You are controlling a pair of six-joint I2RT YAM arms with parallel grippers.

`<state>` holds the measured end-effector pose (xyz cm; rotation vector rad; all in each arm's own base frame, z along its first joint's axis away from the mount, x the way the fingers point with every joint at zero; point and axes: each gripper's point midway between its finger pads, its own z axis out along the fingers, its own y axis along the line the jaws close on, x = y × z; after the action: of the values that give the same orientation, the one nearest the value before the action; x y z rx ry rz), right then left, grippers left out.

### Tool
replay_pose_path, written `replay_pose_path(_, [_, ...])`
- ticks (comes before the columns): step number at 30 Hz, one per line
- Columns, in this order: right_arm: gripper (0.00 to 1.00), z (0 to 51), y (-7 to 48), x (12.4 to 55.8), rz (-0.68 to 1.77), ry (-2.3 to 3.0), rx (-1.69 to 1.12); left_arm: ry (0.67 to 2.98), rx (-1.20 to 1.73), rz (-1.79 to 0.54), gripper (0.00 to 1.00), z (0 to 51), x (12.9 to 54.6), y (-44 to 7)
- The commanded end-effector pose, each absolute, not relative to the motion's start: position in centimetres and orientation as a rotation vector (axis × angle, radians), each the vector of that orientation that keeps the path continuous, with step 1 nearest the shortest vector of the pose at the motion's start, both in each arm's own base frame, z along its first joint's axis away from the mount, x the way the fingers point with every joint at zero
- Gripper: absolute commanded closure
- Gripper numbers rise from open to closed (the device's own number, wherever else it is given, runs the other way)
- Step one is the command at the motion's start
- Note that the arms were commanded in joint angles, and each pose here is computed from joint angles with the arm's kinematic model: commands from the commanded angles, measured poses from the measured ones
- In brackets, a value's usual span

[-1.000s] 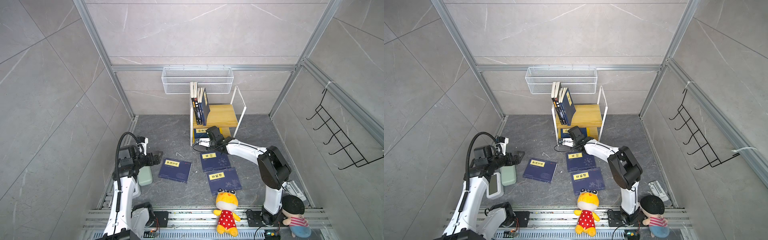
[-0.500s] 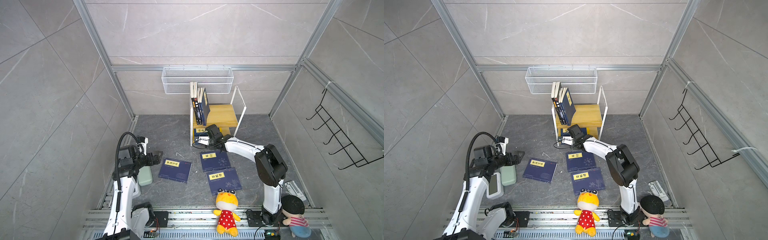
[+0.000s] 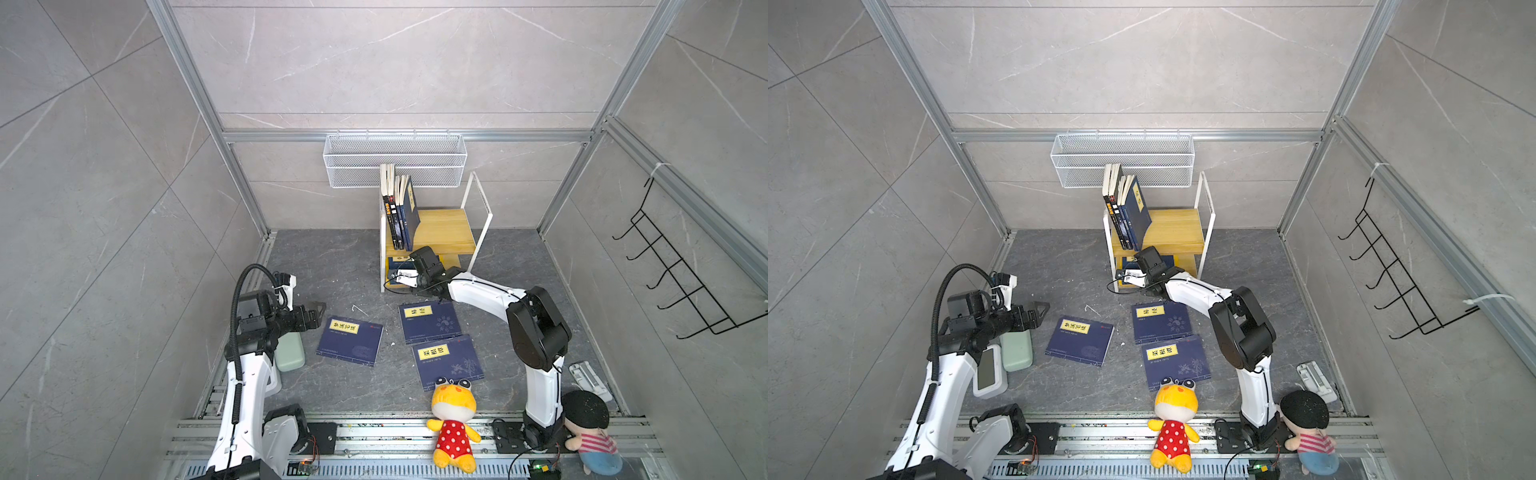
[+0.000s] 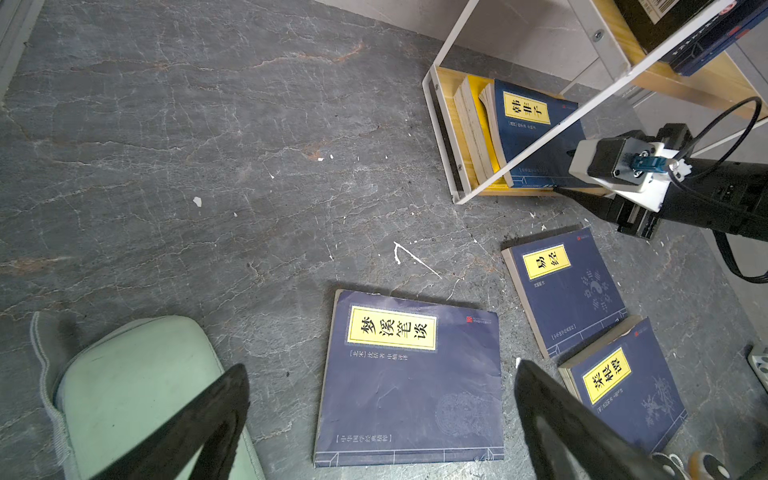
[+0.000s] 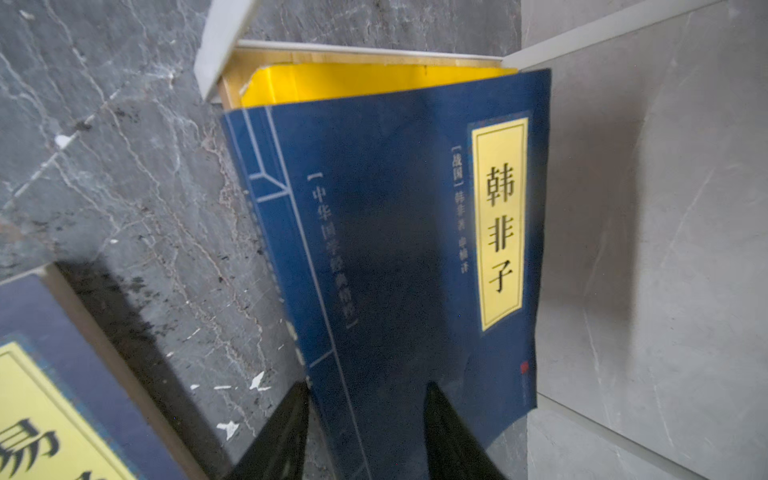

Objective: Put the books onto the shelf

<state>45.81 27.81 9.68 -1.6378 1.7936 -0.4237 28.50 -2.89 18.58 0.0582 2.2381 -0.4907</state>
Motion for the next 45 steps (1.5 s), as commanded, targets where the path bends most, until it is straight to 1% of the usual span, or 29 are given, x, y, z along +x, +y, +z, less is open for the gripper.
replay_pose_path(1, [0.56,10.4,27.7,47.0,-0.441,1.817,-1.573,2.196,0.086,-0.487,0.0,20.1,28.9,-2.9])
replay_pose_path(7, [0.61,10.4,27.9,47.1,-0.419,1.831,-1.55,2.193,0.092,-0.487,0.0,20.0,28.9,-2.9])
replay_pose_path(15, [0.63,10.3,27.5,47.5,-0.459,1.828,-1.552,2.195,0.091,-0.497,0.0,20.0,28.9,-3.0])
replay_pose_path(21, [0.6,11.0,27.5,46.9,-0.429,1.823,-1.552,2.19,0.092,-0.511,0.0,20.0,28.9,-3.2])
replay_pose_path(25, [0.56,13.2,27.3,45.3,-0.358,1.838,-1.494,2.193,0.106,-0.548,0.0,20.0,28.8,-3.7])
replay_pose_path(28, [0.54,15.8,27.0,43.8,-0.267,1.881,-1.36,2.16,0.162,-0.686,0.0,20.4,28.3,-5.7])
replay_pose_path(31, [0.52,17.7,26.2,41.2,-0.168,1.956,-1.219,2.134,0.175,-0.849,0.01,20.7,27.9,-7.5])
replay_pose_path(34, [0.48,19.5,24.8,38.4,-0.046,2.046,-1.012,2.124,0.184,-0.944,0.01,20.4,27.7,-8.9])
replay_pose_path(36, [0.47,19.9,23.5,36.4,0.042,2.144,-0.866,2.134,0.188,-1.005,0.02,20.1,27.5,-9.8])
replay_pose_path(38, [0.46,20.1,22.4,34.5,0.124,2.206,-0.727,2.139,0.159,-1.073,0.04,19.9,27.5,-10.4])
replay_pose_path(40, [0.41,19.9,21.1,32.9,0.196,2.274,-0.554,2.146,0.135,-1.117,0.05,19.6,27.6,-11.0])
replay_pose_path(43, [0.38,18.8,19.9,30.1,0.254,2.399,-0.47,2.167,0.151,-1.159,0.05,18.9,27.5,-12.2])
replay_pose_path(45, [0.38,17.6,18.5,28.6,0.25,2.49,-0.391,2.188,0.124,-1.204,0.06,18.5,27.5,-12.8])
